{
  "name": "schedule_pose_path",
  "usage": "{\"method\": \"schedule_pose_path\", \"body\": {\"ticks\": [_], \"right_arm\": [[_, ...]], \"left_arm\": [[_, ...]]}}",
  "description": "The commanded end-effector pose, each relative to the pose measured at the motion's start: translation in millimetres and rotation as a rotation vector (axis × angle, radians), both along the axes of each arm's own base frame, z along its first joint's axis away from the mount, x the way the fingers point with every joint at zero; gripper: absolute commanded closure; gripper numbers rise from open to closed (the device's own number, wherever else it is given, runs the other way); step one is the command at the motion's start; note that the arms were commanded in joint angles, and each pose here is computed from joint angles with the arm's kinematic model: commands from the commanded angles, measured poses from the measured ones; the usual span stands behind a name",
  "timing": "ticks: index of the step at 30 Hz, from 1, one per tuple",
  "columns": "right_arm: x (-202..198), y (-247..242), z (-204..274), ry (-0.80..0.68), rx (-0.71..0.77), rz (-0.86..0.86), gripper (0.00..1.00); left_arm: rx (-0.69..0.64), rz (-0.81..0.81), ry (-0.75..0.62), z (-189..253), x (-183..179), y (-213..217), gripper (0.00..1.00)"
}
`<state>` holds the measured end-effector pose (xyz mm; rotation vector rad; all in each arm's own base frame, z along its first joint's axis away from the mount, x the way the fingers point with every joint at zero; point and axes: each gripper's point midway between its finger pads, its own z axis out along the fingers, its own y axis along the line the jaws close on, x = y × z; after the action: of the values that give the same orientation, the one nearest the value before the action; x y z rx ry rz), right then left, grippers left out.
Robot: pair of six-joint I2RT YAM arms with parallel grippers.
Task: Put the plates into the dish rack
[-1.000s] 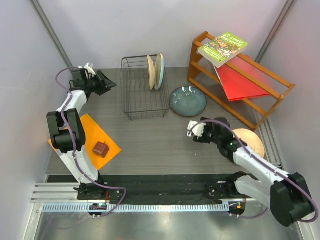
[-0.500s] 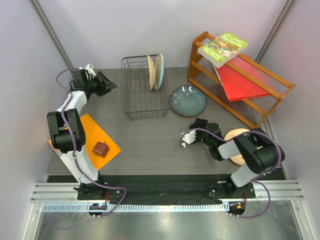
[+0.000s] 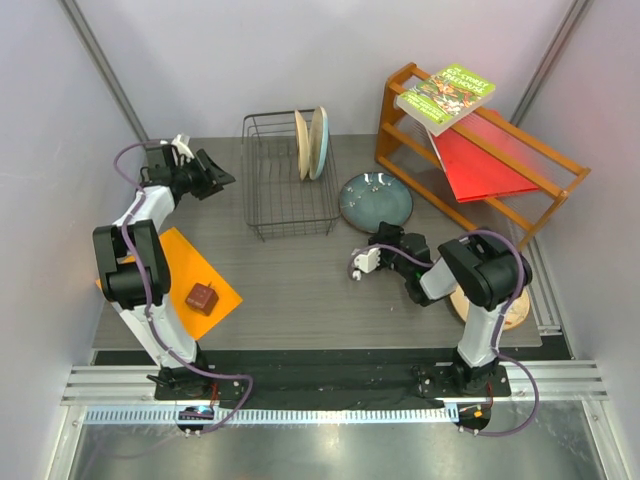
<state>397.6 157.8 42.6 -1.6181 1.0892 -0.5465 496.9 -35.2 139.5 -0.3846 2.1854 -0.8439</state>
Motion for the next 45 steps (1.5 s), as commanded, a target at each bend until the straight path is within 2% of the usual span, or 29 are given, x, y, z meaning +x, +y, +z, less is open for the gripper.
{"method": "schedule_pose_path", "body": {"ticks": [1, 2, 4, 5, 6, 10, 12, 13, 15, 16, 17, 20, 22, 26, 37, 38, 41, 43, 45], "right_arm": [[17, 16, 18, -0.092, 0.068, 0.031, 0.52], [18, 17, 16, -0.105, 0.057, 0.037, 0.66], [15, 16, 15, -0.111, 0.043, 0.045, 0.81], [12, 16, 17, -0.123, 0.045, 0.049, 0.95], [5, 13, 18, -0.122, 0.046, 0.052, 0.98], [-28, 12, 34, -0.141, 0.049, 0.102, 0.99], [-54, 10, 23, -0.08, 0.015, 0.135, 0.99], [-60, 11, 49, -0.13, 0.034, 0.151, 0.99], [-87, 15, 28, 0.0, -0.006, 0.201, 0.99], [-94, 19, 61, -0.058, 0.029, 0.224, 0.99], [-118, 20, 31, 0.108, -0.011, 0.277, 0.98], [-167, 29, 46, 0.205, -0.011, 0.425, 0.95], [-199, 38, 45, 0.236, -0.011, 0.542, 0.94], [-241, 36, 43, 0.265, -0.006, 0.642, 0.93], [-229, 61, 28, 0.276, -0.024, 0.656, 0.97], [-224, 66, 33, 0.237, -0.015, 0.658, 0.91], [-228, 68, 25, 0.262, -0.045, 0.681, 0.65], [-237, 62, 14, 0.295, -0.088, 0.705, 0.62], [-244, 58, 12, 0.295, -0.099, 0.724, 0.53]], "left_arm": [[0.019, -0.018, -0.062, 24, -5, 1, 0.46], [0.018, -0.018, -0.059, 24, -6, 0, 0.46], [0.02, -0.019, -0.059, 24, -7, 0, 0.46], [0.02, -0.019, -0.061, 24, -6, 1, 0.46], [0.018, -0.02, -0.059, 24, -7, 0, 0.46], [0.006, -0.021, -0.054, 22, -7, -1, 0.46], [-0.004, -0.028, -0.048, 19, -5, -3, 0.46], [-0.007, -0.027, -0.054, 20, -2, -2, 0.46], [-0.021, -0.031, -0.048, 18, 1, -4, 0.46], [-0.025, -0.032, -0.046, 17, 3, -4, 0.46], [-0.033, -0.031, -0.047, 18, 5, -4, 0.46], [-0.044, -0.033, -0.036, 11, 10, -4, 0.46], [-0.056, -0.031, -0.02, 3, 12, -6, 0.46], [-0.056, -0.038, -0.01, -5, 16, -8, 0.46], [-0.041, -0.043, -0.013, -5, 15, -7, 0.46], [-0.041, -0.05, -0.012, -6, 14, -10, 0.45], [-0.035, -0.064, -0.017, -5, 13, -13, 0.45], [-0.033, -0.069, -0.017, -4, 11, -13, 0.45], [-0.024, -0.075, -0.019, -4, 11, -14, 0.45]]}}
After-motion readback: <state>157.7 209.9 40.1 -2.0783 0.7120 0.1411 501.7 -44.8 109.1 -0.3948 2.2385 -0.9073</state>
